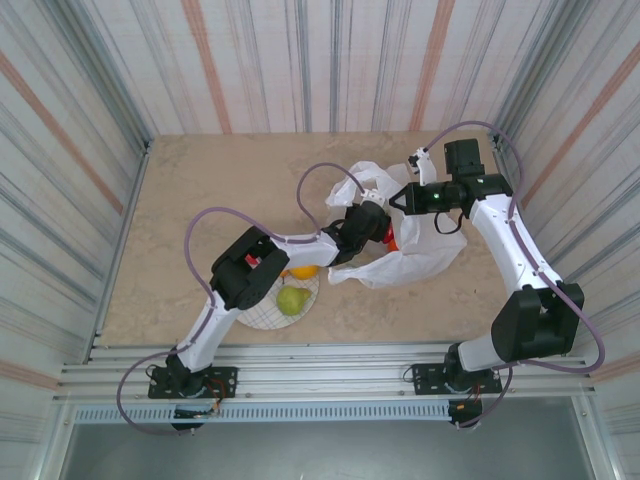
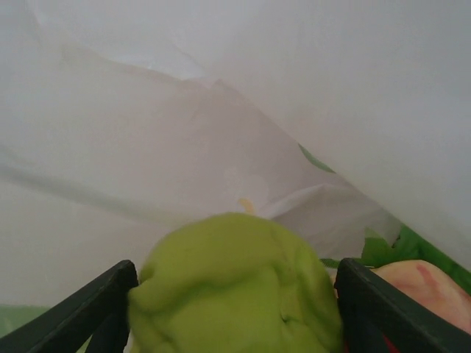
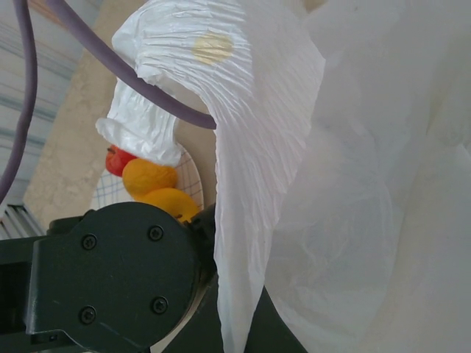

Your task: Place the fruits into the plastic bag

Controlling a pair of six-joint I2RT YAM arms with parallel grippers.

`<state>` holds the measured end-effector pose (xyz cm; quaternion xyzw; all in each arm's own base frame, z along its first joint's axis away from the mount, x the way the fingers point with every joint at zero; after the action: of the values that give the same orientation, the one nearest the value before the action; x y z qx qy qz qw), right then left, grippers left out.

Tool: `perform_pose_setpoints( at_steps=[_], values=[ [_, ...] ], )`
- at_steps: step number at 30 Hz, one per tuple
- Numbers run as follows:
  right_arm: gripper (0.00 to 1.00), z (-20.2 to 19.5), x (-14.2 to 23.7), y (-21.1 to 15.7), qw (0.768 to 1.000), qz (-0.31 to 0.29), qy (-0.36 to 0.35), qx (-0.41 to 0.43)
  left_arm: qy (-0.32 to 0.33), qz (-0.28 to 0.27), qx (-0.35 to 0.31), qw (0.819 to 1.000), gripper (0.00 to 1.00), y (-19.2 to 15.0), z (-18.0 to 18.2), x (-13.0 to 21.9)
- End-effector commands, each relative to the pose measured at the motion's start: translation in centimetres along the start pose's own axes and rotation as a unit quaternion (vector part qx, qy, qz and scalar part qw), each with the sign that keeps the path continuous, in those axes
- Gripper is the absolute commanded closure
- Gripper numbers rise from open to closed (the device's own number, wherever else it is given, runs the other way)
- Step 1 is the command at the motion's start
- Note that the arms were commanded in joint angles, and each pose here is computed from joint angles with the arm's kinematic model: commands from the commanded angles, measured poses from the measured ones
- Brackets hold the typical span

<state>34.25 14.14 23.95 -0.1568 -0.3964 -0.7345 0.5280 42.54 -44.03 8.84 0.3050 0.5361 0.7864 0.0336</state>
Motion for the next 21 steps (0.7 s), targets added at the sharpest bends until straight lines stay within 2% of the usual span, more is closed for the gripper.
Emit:
perform_pose_setpoints(
  at_steps=[1,6,10,21],
  values=[
    [1.0,0.1,0.2,-0.2,1.0,0.001,0.009,-0.008,-0.013,-0.017,0.02,1.0,0.22,2.3,0.6,1.8],
    [1.0,0.0,0.0,-0.3,1.0,0.003,0.008,-0.011,-0.031,-0.008,0.03,0.999,0.2,2.4,0.7,3.7],
    [1.0,-0.1,0.2,-0.3,1.0,0.0,0.006,-0.009,-0.058,-0.008,0.04,0.997,0.21,2.7,0.9,6.5],
    [1.0,-0.4,-0.2,0.0,1.0,-0.002,0.01,-0.017,-0.154,0.02,0.032,0.987,0.22,-1.4,0.3,13.5]
  ],
)
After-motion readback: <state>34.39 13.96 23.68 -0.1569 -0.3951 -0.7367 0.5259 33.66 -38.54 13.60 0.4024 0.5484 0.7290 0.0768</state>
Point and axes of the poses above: each hand's point on the last joint's axis, 136 mm out from that joint toward the fingers, its own x axis back along the fingers, its own z axis along the line the jaws close on, y = z × x, the point moved 1 cm from there along x, back along the fingers, and after that the axes turned 15 degrees about -x, right-handed, at the moved point
